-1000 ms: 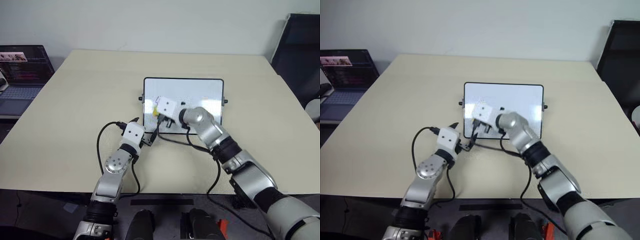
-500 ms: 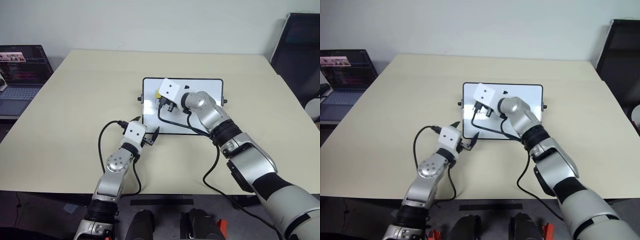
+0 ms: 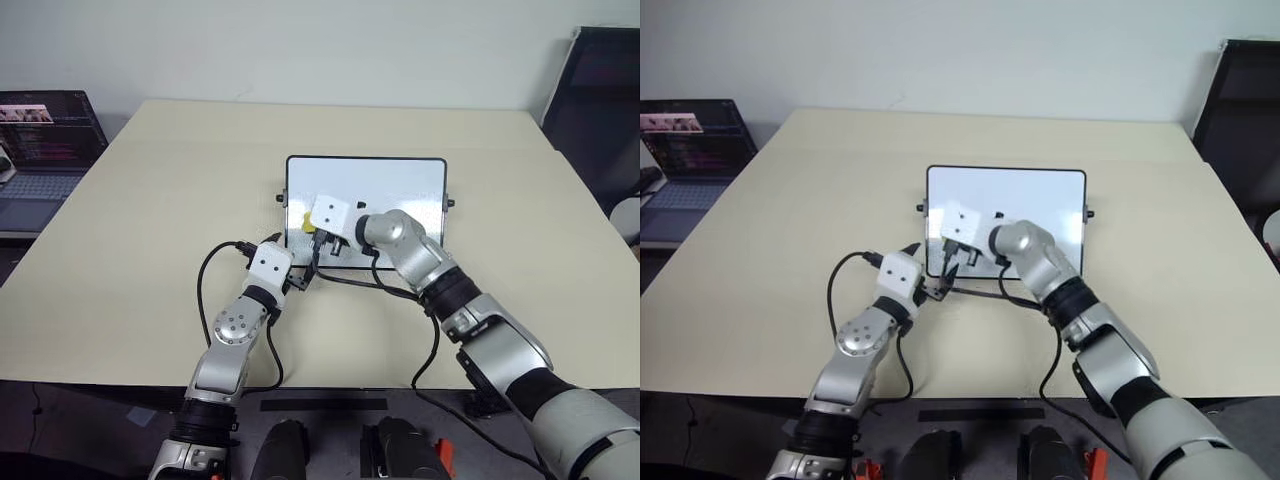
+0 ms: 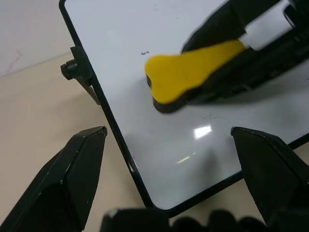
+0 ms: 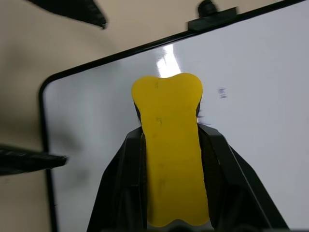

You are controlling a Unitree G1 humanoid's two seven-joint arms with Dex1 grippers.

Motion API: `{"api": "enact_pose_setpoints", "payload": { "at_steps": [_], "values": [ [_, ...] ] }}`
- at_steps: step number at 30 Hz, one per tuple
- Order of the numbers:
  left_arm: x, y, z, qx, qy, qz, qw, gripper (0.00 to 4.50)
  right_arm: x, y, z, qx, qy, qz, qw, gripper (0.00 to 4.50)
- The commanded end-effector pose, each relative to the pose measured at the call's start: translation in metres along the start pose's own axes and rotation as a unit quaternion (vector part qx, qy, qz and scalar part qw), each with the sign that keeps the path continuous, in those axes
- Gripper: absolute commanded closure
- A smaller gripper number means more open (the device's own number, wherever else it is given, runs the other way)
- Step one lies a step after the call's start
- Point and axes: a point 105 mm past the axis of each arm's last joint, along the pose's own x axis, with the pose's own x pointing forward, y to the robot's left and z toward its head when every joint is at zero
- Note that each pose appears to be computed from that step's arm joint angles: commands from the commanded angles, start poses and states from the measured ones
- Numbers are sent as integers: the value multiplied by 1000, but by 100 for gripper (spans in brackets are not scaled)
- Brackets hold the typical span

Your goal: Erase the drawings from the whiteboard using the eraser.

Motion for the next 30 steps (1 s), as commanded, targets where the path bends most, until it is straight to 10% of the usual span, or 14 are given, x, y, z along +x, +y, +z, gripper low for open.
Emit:
{"api": "enact_pose_setpoints", "payload": {
  "at_steps": [1, 20, 30],
  "values": [
    [1, 3, 14, 7, -25, 7, 1000, 0, -6, 12, -35, 10, 60, 12, 998, 338],
    [4, 0, 14, 9, -27, 0, 1000, 0, -16, -73, -13, 14, 35, -131, 991, 338],
    [4, 1, 15, 8, -28, 2, 1000, 0, 1, -28, -9, 10, 21, -64, 998, 338]
  ]
}}
